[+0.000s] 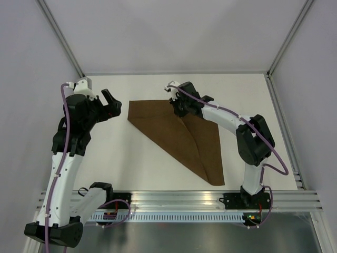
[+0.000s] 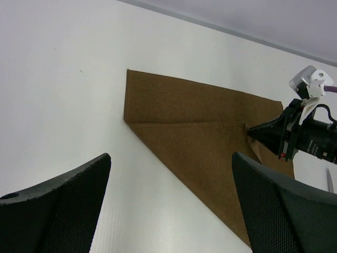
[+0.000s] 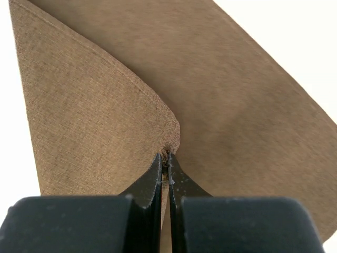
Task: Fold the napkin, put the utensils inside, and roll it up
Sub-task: Fold the napkin
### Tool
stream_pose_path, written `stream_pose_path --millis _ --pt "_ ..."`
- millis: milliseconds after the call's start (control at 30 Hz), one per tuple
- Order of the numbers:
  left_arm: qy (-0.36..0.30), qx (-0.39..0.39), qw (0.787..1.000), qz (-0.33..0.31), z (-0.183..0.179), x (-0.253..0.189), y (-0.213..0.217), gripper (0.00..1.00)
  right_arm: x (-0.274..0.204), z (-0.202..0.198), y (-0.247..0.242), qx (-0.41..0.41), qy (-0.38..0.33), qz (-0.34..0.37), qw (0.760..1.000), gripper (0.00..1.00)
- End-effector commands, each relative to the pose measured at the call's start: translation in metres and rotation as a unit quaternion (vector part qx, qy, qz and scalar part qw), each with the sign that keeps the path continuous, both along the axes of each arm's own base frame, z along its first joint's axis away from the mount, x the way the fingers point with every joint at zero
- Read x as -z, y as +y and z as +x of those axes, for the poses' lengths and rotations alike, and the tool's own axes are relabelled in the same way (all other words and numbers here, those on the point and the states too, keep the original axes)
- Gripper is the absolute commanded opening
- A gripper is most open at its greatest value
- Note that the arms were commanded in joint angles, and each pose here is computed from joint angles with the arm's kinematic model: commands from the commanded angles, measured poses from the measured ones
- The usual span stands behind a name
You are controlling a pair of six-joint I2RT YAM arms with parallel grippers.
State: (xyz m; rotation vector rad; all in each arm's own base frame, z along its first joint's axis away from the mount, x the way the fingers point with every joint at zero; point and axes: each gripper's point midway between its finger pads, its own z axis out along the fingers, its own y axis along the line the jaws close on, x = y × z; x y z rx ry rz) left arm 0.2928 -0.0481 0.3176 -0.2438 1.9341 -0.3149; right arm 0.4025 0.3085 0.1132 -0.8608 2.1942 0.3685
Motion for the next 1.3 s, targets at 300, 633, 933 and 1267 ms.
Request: stream_pose_path --millis 300,633,933,1267 --pt "-0.007 0.006 1.0 -0.019 0.008 0.001 -0.006 1.0 0.008 0.053 -0.047 0.063 -0.02 -0.003 0.998 0.0" --pt "-0.002 0.01 1.0 -0.021 0.011 0.008 -0.008 1.0 0.01 0.084 -0.085 0.109 -0.019 0.01 0.994 0.0" --pt "0.003 0.009 1.0 -0.021 0.011 0.015 -0.008 1.0 0.013 0.102 -0.107 0.138 -0.018 0.022 0.99 0.01" --pt "0.008 0.008 1.0 -0.018 0.012 0.02 -0.007 1.0 0.021 0.11 -0.121 0.155 -0.014 0.021 0.988 0.0"
